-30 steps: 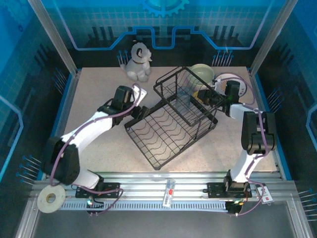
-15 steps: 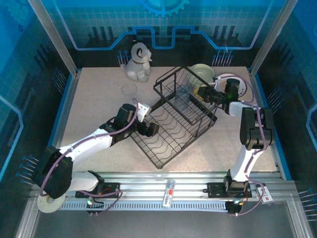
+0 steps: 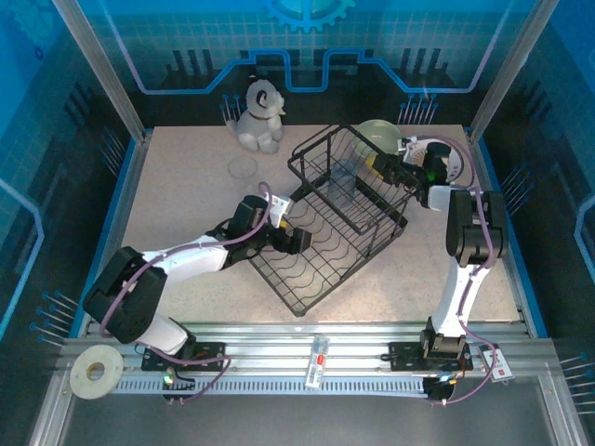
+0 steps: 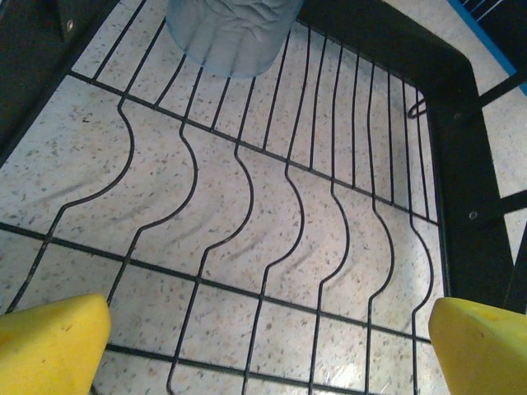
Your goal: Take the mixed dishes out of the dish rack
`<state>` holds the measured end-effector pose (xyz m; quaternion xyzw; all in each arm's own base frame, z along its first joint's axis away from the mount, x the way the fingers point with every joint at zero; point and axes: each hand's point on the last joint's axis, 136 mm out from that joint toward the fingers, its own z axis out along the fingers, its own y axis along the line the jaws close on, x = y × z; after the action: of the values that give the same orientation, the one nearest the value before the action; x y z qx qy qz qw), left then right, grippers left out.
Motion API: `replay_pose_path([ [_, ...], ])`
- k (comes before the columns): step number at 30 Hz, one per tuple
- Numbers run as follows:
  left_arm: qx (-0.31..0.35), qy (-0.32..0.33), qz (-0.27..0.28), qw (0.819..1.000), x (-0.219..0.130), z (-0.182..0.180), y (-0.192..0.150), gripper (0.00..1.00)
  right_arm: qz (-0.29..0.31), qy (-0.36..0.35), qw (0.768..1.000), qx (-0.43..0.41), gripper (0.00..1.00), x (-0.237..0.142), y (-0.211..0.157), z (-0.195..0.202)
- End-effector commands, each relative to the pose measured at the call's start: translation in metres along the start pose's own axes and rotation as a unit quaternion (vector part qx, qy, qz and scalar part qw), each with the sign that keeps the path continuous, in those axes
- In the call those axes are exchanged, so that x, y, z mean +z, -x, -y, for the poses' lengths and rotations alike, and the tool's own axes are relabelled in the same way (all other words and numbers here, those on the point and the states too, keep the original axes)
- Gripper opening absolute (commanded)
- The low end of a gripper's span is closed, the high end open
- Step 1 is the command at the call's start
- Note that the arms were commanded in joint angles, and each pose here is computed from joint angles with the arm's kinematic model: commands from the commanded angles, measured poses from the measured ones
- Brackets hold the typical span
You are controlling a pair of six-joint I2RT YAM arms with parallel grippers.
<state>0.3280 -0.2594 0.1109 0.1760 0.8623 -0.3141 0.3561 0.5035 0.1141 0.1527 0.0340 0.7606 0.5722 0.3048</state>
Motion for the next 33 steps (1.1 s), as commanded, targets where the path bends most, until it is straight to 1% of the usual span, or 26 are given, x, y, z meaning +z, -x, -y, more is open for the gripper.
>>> replay_pose_path([
  [1,-0.016,-0.030,0.018,0.999,0.010,0.011,0.011,0.99,-0.033,0.028,0.999,-0.028,0.31,0.012,-0.008,-0.012],
  [6,-0.014,-0.028,0.015,0.999,0.021,0.007,0.011,0.99,-0.059,0.039,0.997,-0.029,0.31,0.021,-0.017,-0.011],
  [14,-0.007,-0.020,0.007,1.000,0.031,0.002,0.010,0.99,-0.125,0.031,0.991,-0.039,0.31,0.045,-0.050,-0.008],
  [18,-0.008,-0.007,0.008,1.000,0.034,-0.005,0.006,0.99,-0.139,0.037,0.989,-0.040,0.30,0.051,-0.059,-0.010],
  [22,0.009,-0.025,0.003,1.000,0.039,0.001,0.007,0.99,-0.154,0.048,0.986,-0.038,0.30,0.053,-0.069,-0.015],
  [26,0.016,-0.012,0.017,1.000,0.045,-0.006,0.009,0.99,-0.180,0.041,0.982,-0.049,0.30,0.055,-0.082,-0.020],
  [29,0.005,0.005,0.027,1.000,0.050,-0.015,0.009,0.99,-0.189,0.030,0.980,-0.049,0.30,0.055,-0.089,-0.020],
  [31,-0.007,-0.001,0.043,0.999,0.052,-0.016,0.012,0.99,-0.185,0.029,0.981,-0.044,0.29,0.052,-0.090,-0.020],
  [33,-0.012,-0.024,0.041,0.999,0.052,-0.011,0.012,0.99,-0.182,0.027,0.982,-0.040,0.29,0.049,-0.091,-0.019],
])
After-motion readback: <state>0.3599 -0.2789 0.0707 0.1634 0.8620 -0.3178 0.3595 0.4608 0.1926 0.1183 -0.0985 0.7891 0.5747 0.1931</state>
